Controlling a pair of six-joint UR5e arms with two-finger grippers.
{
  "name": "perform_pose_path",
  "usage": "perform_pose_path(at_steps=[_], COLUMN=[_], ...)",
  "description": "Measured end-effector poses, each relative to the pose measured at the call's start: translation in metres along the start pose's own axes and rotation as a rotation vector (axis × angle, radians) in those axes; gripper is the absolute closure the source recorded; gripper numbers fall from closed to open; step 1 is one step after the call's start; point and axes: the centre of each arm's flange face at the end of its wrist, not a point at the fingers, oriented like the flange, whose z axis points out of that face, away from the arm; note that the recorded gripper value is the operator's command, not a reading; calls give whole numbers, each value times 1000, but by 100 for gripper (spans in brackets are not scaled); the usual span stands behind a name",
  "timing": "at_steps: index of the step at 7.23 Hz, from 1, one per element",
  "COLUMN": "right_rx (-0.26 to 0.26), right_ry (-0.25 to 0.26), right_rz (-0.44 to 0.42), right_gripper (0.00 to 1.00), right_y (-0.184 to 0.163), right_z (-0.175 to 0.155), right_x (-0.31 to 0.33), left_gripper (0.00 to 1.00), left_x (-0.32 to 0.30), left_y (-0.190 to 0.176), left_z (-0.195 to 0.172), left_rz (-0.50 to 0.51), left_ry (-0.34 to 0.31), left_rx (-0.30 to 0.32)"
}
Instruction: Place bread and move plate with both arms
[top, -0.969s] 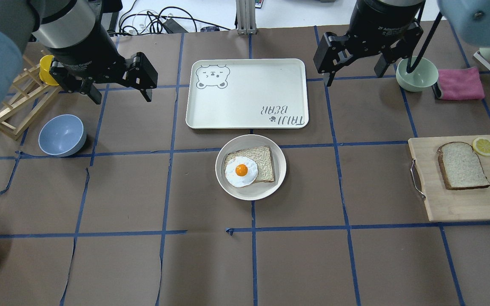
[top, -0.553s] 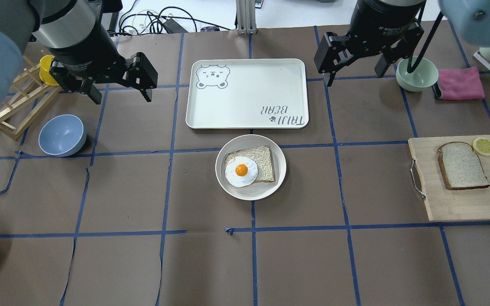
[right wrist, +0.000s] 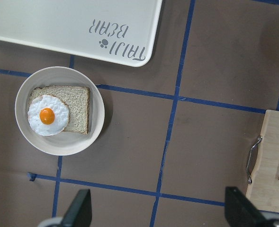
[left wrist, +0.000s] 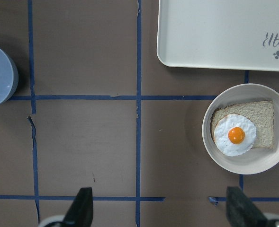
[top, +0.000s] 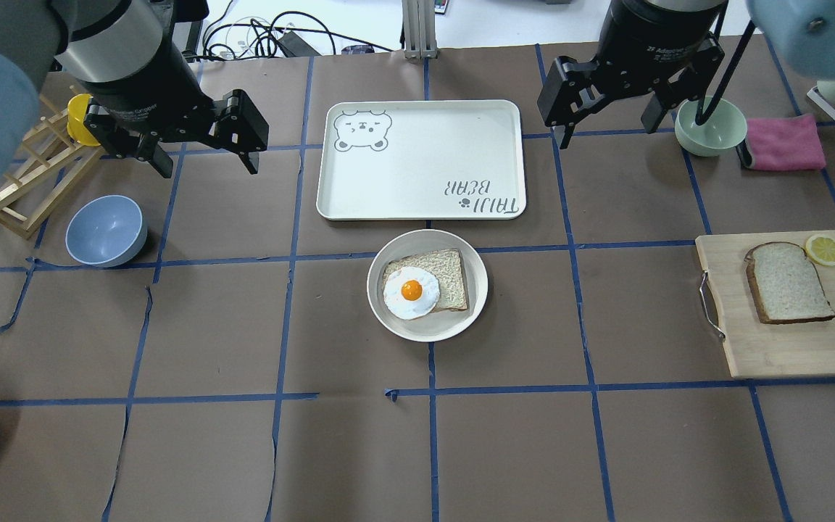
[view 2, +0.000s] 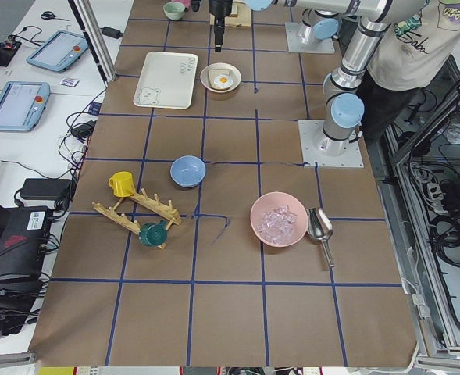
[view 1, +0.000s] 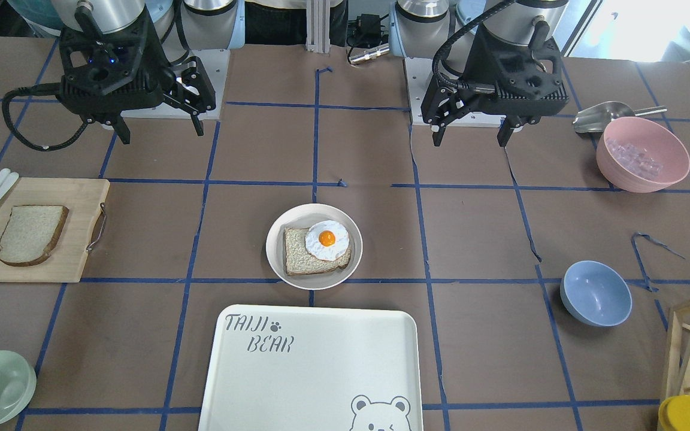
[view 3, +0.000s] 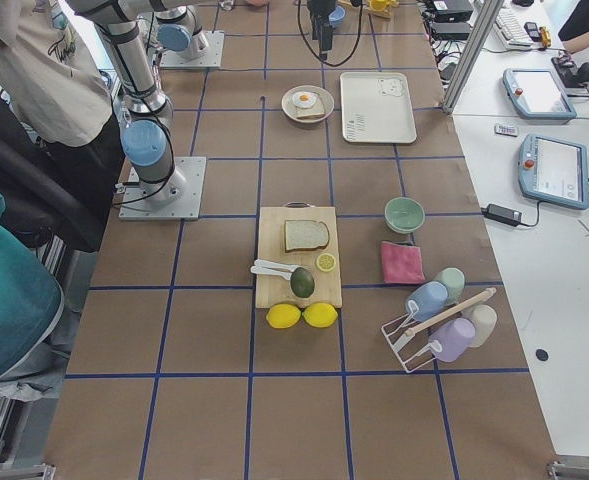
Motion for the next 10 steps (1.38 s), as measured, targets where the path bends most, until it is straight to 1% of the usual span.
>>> perform_pose_path(at_steps=[3,4,5,6,7,8,10], right_rx=[0,0,-14,-42,-80,-109,-107], right_ry=[-2,-1,0,-5,-20,-37,-57], right_rz=[3,7,17,40,74,88,42], right_gripper=[0,0,0,0,0,0,0], right_y=[0,-3,-10,-17,-18,-12,9], right_z=[0,1,8,21,42,68,126], right_x=[1,8,34,77,130,180,262], left_gripper=[0,0,0,0,0,0,0], left_x=[0,0,0,0,0,0,0], left_y=[0,0,0,0,0,0,0], left_z=[0,0,0,0,0,0,0], left_rz=[0,0,-1,0,0,0,-1], left_ry=[0,0,0,1,1,1,1], left_rx=[0,0,0,0,0,0,0])
